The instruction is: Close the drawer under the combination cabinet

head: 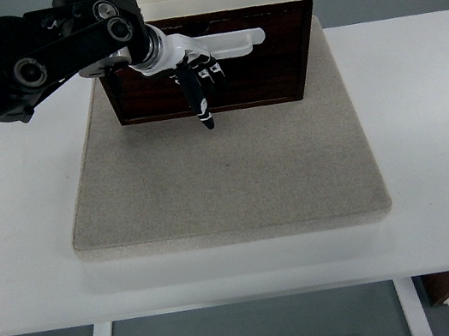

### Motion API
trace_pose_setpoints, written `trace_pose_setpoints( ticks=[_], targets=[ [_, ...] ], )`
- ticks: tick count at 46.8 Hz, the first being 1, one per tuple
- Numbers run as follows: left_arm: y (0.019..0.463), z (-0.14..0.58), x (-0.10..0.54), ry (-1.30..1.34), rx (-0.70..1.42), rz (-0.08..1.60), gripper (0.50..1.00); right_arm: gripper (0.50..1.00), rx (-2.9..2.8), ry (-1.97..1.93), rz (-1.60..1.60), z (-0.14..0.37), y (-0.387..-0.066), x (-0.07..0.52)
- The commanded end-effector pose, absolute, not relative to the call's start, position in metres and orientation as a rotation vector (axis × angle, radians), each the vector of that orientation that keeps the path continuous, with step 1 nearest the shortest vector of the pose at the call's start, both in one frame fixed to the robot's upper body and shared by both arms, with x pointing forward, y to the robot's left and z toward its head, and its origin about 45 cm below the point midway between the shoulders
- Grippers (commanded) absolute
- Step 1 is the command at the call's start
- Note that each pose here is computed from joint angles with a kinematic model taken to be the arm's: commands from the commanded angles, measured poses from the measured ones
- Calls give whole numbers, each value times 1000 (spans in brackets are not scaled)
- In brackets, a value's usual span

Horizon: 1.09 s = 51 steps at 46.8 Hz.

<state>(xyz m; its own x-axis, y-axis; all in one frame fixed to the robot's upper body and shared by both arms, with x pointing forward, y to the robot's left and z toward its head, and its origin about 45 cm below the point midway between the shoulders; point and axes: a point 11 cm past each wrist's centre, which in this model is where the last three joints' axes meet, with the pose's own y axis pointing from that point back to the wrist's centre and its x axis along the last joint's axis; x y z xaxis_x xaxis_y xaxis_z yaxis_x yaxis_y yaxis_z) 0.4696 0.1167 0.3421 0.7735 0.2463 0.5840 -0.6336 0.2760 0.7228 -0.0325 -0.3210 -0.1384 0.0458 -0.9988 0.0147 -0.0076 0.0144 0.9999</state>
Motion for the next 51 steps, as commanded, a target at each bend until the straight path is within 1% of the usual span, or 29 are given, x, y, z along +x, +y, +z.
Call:
trace_pose_setpoints(
  ticks=[1,6,16,26,36,51],
  targets=[
    [116,341,468,-386,1146,594,996,952,1225,-1187,-1162,-138,-321,-32],
    [109,344,464,-384,1125,573,996,952,1225,-1187,-1162,-138,-321,-32],
    [94,349,452,-389,1092,478,996,952,1225,-1187,-1162,-138,-321,-32],
    [78,362,445,-386,985,414,996,952,1225,-1187,-1162,-138,-321,-32],
    [60,391,439,-341,710,369,996,952,1225,-1187,-1162,-138,-321,-32],
    [58,477,440,-336,263,412,996,952,1224,-1188,-1160,-138,-321,-32]
  ],
)
